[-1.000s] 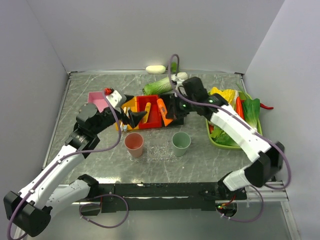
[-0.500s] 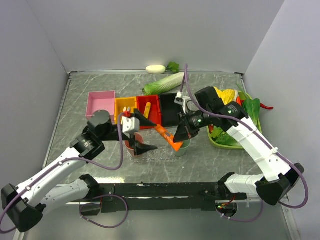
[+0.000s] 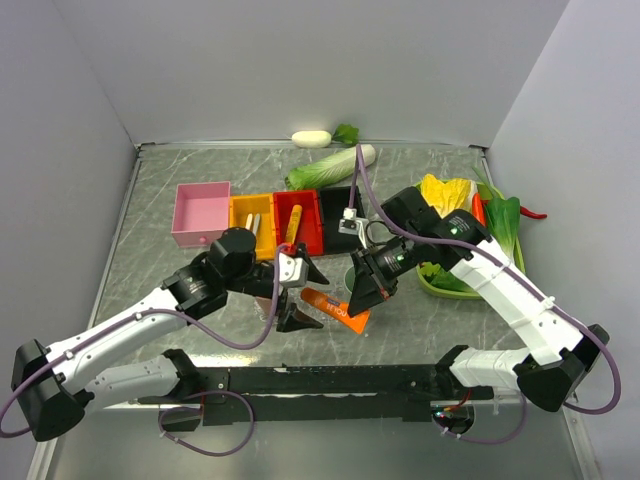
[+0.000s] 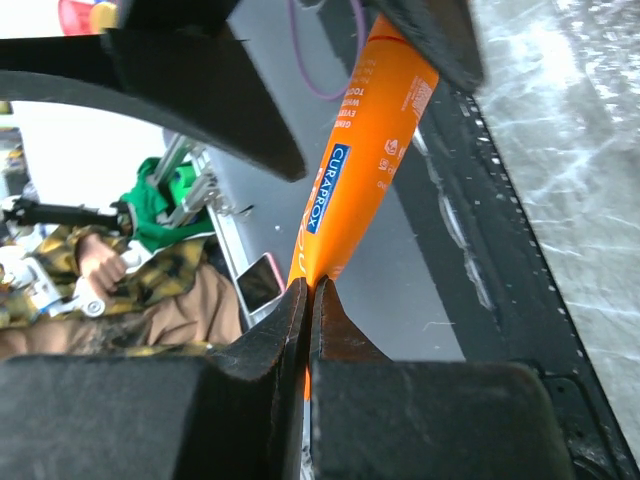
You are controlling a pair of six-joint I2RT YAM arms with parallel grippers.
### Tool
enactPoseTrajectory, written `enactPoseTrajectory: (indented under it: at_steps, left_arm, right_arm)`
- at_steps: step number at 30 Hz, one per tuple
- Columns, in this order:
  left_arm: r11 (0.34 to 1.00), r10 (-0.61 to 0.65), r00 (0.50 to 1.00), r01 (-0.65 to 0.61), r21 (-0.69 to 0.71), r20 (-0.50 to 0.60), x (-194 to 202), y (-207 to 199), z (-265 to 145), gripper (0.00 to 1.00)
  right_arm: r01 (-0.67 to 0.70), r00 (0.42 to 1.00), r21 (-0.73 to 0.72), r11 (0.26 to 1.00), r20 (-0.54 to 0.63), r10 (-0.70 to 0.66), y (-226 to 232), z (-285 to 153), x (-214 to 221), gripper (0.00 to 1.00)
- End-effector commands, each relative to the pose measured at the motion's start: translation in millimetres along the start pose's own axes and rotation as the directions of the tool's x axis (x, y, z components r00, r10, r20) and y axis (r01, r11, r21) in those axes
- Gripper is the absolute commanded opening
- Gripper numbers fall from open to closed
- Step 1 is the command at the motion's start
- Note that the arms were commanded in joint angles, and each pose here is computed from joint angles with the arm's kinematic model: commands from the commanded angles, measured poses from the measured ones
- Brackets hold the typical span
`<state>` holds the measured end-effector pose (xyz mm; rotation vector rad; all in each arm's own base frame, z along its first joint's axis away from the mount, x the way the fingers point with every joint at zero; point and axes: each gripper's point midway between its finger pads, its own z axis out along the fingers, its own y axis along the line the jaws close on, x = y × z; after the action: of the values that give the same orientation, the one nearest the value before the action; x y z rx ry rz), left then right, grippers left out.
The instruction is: Prepare toiletry sets of a toothbrush and toothpaste on the tray
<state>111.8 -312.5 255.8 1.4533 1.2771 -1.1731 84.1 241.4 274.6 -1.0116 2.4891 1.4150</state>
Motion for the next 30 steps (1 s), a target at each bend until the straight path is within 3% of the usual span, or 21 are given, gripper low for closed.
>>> enactPoseTrajectory:
  at_steps: [1, 3, 9, 14, 18, 23, 30]
  left_arm:
    - [0.999, 0.047, 0.999, -0.047, 0.024, 0.007, -14.5, -0.9, 3.6, 0.97]
    - [0.999, 0.037, 0.999, -0.037, 0.039, -0.001, -12.9, -2.8, 5.9, 0.97]
    - [0.997, 0.019, 1.000, -0.018, 0.074, -0.010, -12.5, -8.4, 9.9, 0.76]
    - [0.995, 0.009, 1.000, -0.008, 0.103, -0.011, -13.5, -12.6, 11.9, 0.68]
    - [0.989, -0.006, 1.000, 0.007, 0.148, -0.005, -15.8, -21.1, 14.8, 0.46]
    - [0.985, -0.011, 1.000, 0.013, 0.169, -0.008, -15.7, -25.6, 16.9, 0.40]
    - [0.986, -0.009, 1.000, 0.010, 0.167, -0.006, -17.0, -26.1, 16.7, 0.15]
  right_arm:
    - [0.053, 0.999, -0.099, 0.994, 0.003, -0.053, 23.3, -4.8, 6.1, 0.00]
    - [0.056, 0.998, -0.102, 0.993, 0.003, -0.056, 23.4, -4.6, 5.8, 0.00]
    - [0.061, 0.998, -0.124, 0.990, 0.000, -0.062, 23.9, -2.1, 6.3, 0.00]
    - [0.065, 0.998, -0.125, 0.990, -0.003, -0.066, 22.1, -0.6, 5.8, 0.00]
    - [0.081, 0.997, -0.139, 0.987, 0.005, -0.081, 23.1, 0.4, 3.9, 0.00]
    - [0.089, 0.996, -0.144, 0.986, 0.013, -0.089, 23.9, 0.1, 2.0, 0.00]
    - [0.100, 0.994, -0.095, 0.991, 0.042, -0.096, 17.8, -1.7, -4.1, 0.00]
